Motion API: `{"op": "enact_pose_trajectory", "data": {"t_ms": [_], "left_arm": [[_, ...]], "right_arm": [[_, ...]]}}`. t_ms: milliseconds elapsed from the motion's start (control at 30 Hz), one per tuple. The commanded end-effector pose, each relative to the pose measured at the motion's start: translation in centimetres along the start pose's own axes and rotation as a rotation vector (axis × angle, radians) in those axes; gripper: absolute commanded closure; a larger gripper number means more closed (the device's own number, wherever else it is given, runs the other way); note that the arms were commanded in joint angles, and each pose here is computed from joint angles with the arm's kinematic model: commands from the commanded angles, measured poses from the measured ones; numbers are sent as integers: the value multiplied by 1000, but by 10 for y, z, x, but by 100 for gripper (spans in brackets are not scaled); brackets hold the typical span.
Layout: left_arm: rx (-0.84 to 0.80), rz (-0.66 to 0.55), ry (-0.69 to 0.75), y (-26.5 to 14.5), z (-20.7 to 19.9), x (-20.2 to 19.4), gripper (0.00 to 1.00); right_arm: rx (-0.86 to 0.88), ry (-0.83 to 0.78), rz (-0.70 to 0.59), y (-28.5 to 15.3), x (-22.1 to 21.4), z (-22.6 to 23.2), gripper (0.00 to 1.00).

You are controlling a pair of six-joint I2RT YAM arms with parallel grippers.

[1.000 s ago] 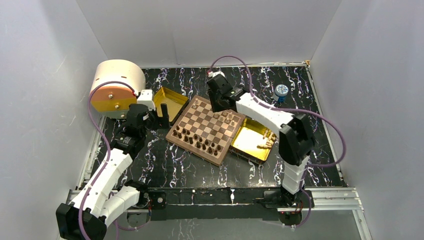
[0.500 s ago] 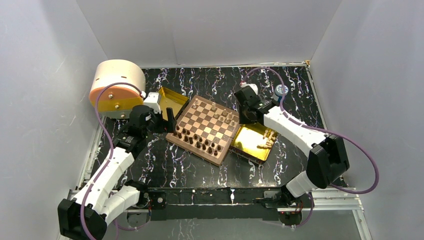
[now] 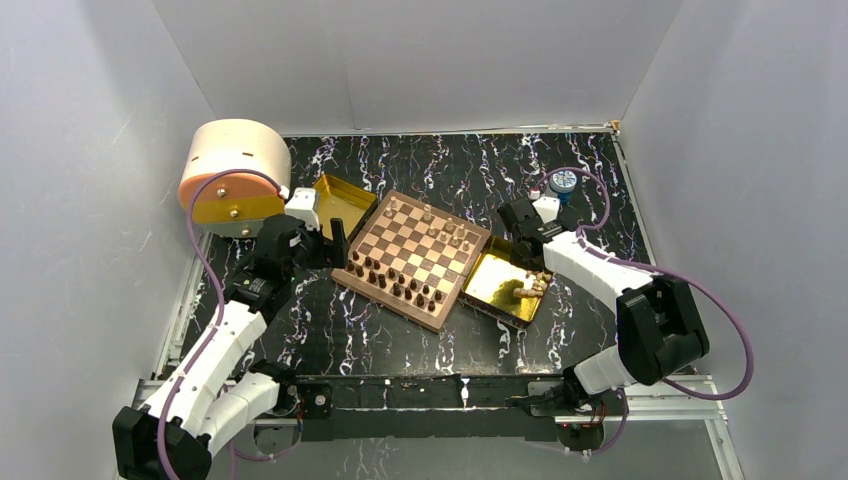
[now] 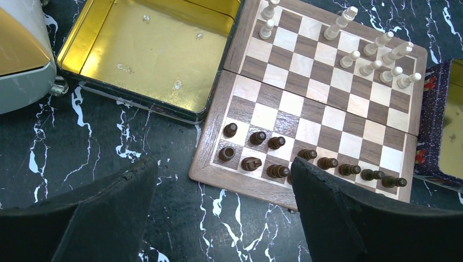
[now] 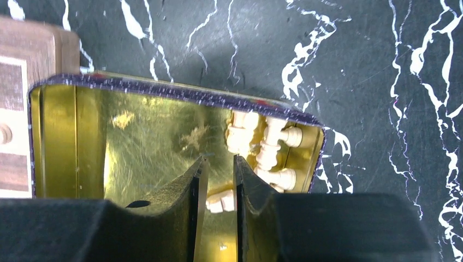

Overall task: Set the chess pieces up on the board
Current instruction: Pick up the chess piece from the storage box.

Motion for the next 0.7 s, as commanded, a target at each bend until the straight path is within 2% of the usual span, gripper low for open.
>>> {"op": "enact_pose_trajectory", "data": {"t_ms": [0,667], "left_arm": [[15,-28,18,-4,0,4,12],[15,-44,24,-9,0,5,12]], "right_arm": [[-73,122,-101,10,15,-2,68],[-90,188,-30,35,7,-2,64]]}}
Point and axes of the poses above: each gripper's point midway between its finger pads, its own y axis out along the fingers, its own z axis along the line the jaws close on, x = y × z, the point moved 9 cm from there along -y, back along the fingers, and after that the axes turned 5 degrees about -y, right-handed, at the moved point
